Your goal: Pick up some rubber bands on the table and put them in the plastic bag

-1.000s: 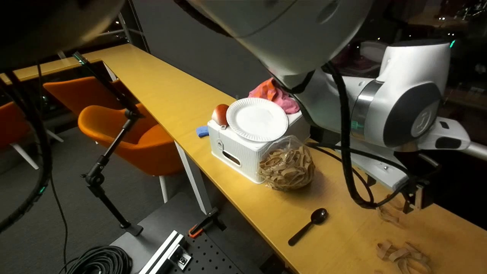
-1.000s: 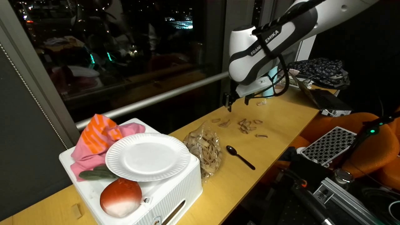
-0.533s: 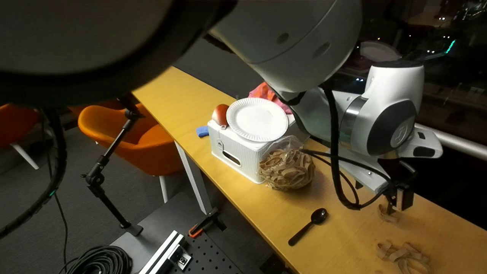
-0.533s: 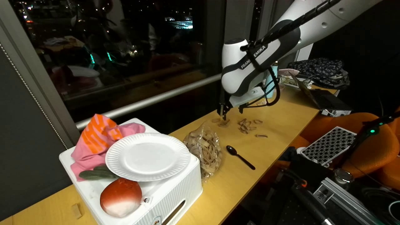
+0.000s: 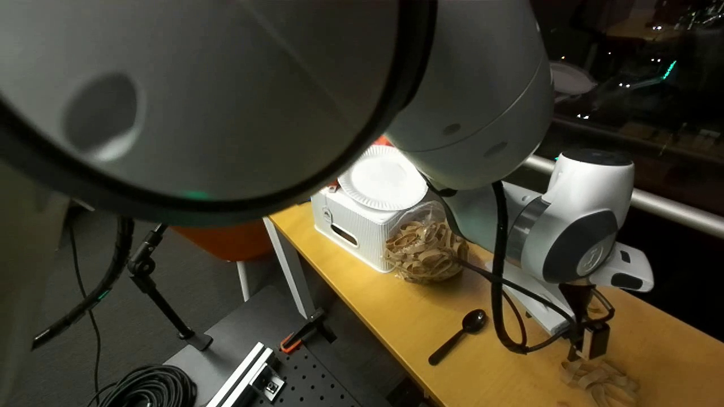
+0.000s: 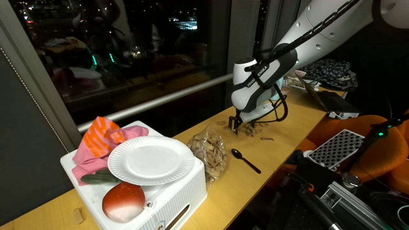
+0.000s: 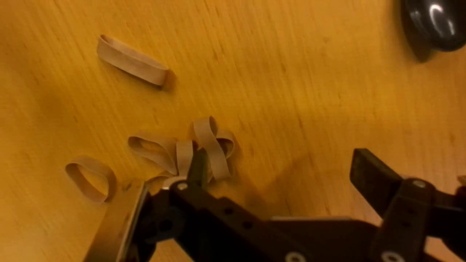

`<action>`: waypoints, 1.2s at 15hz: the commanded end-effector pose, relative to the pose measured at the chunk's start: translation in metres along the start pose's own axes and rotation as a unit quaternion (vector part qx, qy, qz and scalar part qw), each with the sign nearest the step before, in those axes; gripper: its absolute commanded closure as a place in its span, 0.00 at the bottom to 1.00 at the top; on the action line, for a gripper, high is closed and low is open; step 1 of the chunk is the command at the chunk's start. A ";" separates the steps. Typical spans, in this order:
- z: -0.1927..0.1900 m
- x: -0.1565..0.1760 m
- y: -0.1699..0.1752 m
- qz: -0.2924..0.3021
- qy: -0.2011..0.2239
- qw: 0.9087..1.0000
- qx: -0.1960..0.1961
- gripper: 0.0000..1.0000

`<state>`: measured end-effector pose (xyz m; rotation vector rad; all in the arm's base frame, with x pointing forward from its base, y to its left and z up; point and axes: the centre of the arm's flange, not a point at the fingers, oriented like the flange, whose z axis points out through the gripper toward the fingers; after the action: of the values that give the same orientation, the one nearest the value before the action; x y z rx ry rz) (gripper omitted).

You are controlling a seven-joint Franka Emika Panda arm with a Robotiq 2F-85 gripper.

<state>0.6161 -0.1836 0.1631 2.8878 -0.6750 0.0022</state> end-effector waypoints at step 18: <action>0.042 0.032 0.028 -0.018 0.038 0.999 -0.026 0.00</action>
<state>0.6211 -0.2265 0.1356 2.8379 -0.6455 0.0637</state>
